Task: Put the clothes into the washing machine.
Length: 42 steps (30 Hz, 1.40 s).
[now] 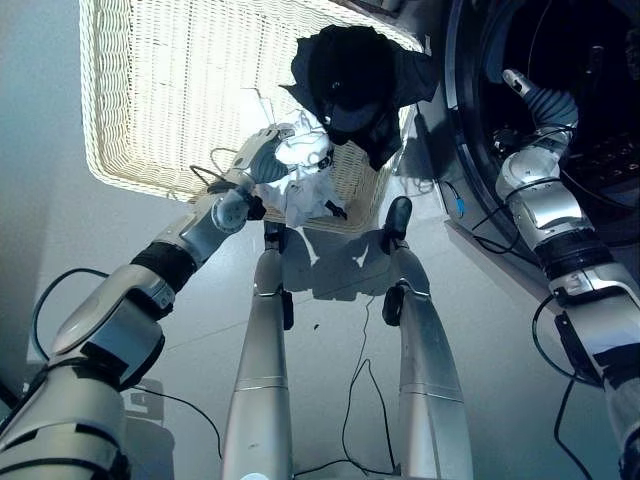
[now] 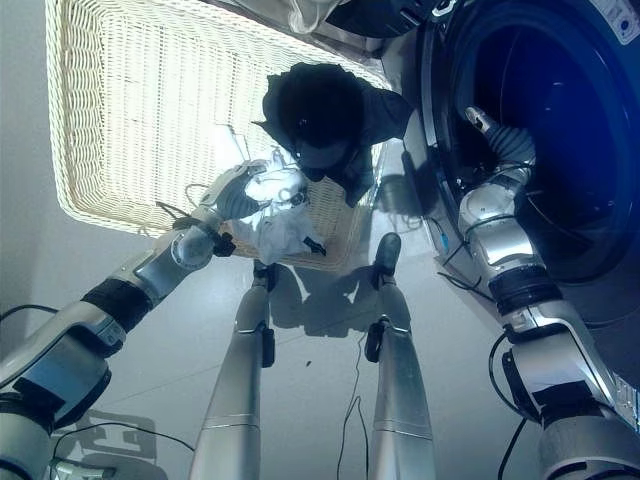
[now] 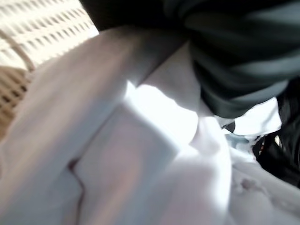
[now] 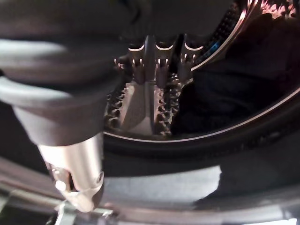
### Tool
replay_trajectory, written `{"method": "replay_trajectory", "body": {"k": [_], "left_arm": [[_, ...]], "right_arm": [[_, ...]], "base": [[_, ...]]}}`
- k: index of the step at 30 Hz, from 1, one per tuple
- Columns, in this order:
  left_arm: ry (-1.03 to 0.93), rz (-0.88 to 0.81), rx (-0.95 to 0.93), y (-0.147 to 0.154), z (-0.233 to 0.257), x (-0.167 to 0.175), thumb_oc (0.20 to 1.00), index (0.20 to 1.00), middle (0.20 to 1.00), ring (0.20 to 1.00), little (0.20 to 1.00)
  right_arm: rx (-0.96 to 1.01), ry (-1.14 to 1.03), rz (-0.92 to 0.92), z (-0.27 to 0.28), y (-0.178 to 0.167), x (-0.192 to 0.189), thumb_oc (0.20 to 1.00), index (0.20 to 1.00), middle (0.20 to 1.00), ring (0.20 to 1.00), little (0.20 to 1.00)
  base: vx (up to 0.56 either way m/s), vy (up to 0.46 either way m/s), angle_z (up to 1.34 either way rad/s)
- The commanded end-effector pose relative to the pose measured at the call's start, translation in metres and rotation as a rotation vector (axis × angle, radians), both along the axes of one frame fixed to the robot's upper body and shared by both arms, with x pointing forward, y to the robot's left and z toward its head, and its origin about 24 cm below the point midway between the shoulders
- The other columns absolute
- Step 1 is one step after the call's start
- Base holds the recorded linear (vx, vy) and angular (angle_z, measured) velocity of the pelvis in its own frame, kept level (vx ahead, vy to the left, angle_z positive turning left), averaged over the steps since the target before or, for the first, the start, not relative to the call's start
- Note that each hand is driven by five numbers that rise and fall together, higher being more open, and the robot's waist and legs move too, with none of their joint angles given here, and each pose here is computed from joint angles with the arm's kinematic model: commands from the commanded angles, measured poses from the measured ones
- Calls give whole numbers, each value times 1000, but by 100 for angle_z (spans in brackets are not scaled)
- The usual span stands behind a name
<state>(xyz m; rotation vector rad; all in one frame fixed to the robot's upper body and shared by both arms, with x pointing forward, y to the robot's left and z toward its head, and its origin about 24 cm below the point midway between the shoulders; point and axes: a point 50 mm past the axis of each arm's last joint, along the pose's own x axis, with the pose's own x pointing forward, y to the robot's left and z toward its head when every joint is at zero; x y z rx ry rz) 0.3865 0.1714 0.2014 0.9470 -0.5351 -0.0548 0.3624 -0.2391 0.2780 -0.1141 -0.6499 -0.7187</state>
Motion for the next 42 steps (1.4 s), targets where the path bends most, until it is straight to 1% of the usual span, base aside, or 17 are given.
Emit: {"method": "replay_trajectory", "body": {"k": [1,3,4,6,8,13,14,18,19,20,24,28,31,32,34,35,42], "left_arm": [[-68,-103,-370,-3,-7,-16,200,200,200,200,200],[-97,-124,-435,-3,-4,-19,200,200,200,200,200],[-160,-168,-547,-2,2,-27,200,200,200,200,200],[-189,-196,-595,-2,5,-31,200,200,200,200,200],[-264,-262,-680,-5,12,-42,200,200,200,200,200],[-360,-378,-779,-8,25,-59,200,200,200,200,200],[-401,-438,-797,-13,31,-68,200,200,200,200,200],[-434,-511,-790,-22,39,-78,200,200,200,200,200],[-459,-546,-756,-29,44,-85,200,200,200,200,200],[-459,-548,-755,-30,45,-85,200,200,200,200,200],[-473,-633,-692,-41,55,-96,200,200,200,200,200],[-462,-694,-651,-47,60,-102,200,200,200,200,200],[-458,-723,-634,-51,61,-106,200,200,200,200,200],[-454,-755,-621,-55,62,-109,200,200,200,200,200],[-456,-767,-611,-57,64,-111,200,200,200,200,200],[-458,-797,-608,-60,66,-113,200,200,200,200,200],[-484,-832,-584,-71,72,-119,200,200,200,200,200]], "right_arm": [[-91,-134,141,7,14,-20,1000,1000,1000,1000,1000],[-92,-132,196,3,18,-22,1000,1000,1000,1000,1000],[-105,-119,302,-7,30,-26,1000,1000,1000,1000,1000],[-111,-114,341,-12,35,-28,1000,1000,1000,1000,1000],[-100,-98,441,-24,46,-34,1000,1000,1000,1000,1000],[-97,-104,525,-33,58,-41,1000,1000,1000,1000,1000],[-99,-113,565,-36,64,-46,1000,1000,1000,1000,1000],[-134,-127,636,-38,77,-52,1000,1000,1000,1000,1000],[-159,-126,705,-37,85,-56,1000,1000,1000,1000,1000],[-160,-124,710,-37,85,-57,1000,1000,1000,1000,1000],[-247,-82,902,-34,104,-62,1000,1000,1000,1000,1000],[-289,-65,1036,-32,116,-68,1000,1000,1000,1000,1000],[-317,-72,1082,-30,122,-73,1000,1000,1000,1000,1000],[-310,-82,1143,-28,128,-76,1000,1000,1000,1000,1000],[-318,-92,1161,-26,131,-77,1000,1000,1000,1000,1000],[-320,-105,1207,-23,137,-79,1000,1000,1000,1000,1000],[-372,-59,1320,-20,162,-82,1000,1000,1000,1000,1000]], "base": [[0,0,0],[0,0,0],[0,0,0],[0,0,0],[0,0,0],[0,0,0],[0,0,0],[0,0,0],[0,0,0],[0,0,0],[0,0,0],[2,-22,2],[-2,-20,2],[-1,-33,0],[0,0,0],[0,0,0],[0,0,0]]}}
